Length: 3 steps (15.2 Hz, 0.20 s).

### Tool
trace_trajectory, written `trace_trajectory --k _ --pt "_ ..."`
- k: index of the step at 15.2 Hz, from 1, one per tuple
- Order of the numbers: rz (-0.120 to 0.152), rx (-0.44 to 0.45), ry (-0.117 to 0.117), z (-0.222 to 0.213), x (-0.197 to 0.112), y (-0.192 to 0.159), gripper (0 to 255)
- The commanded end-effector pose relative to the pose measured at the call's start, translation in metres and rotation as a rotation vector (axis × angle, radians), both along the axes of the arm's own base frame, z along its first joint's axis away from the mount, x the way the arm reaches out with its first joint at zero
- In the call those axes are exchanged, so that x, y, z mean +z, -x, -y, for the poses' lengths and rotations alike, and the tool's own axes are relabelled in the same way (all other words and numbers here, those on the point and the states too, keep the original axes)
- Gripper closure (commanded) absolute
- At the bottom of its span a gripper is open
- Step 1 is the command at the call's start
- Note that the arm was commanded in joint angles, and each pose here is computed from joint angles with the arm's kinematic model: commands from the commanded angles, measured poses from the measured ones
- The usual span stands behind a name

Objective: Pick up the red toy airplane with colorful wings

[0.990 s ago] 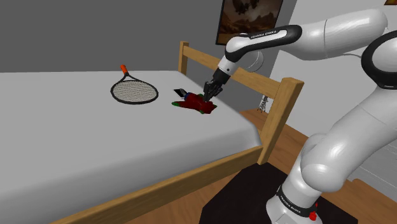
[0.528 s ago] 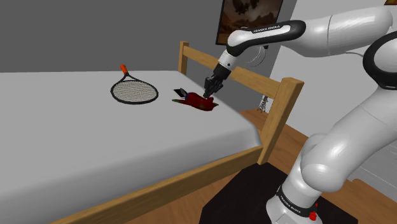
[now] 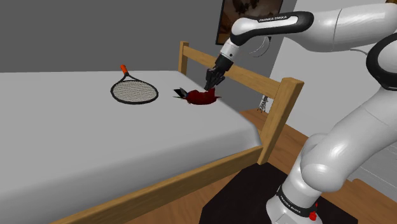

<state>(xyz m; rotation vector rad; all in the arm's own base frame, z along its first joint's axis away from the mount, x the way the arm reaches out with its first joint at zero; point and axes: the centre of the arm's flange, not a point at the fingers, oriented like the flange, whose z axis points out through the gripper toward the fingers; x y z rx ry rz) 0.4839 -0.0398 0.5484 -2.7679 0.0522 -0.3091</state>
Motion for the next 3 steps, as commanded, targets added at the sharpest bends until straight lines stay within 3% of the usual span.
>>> trace_trajectory --k 1,3 --pt "0.0 0.0 0.0 0.0001 0.0108 -0.0005 255" --pt "0.0 0.0 0.0 0.0001 0.0116 -0.0005 255"
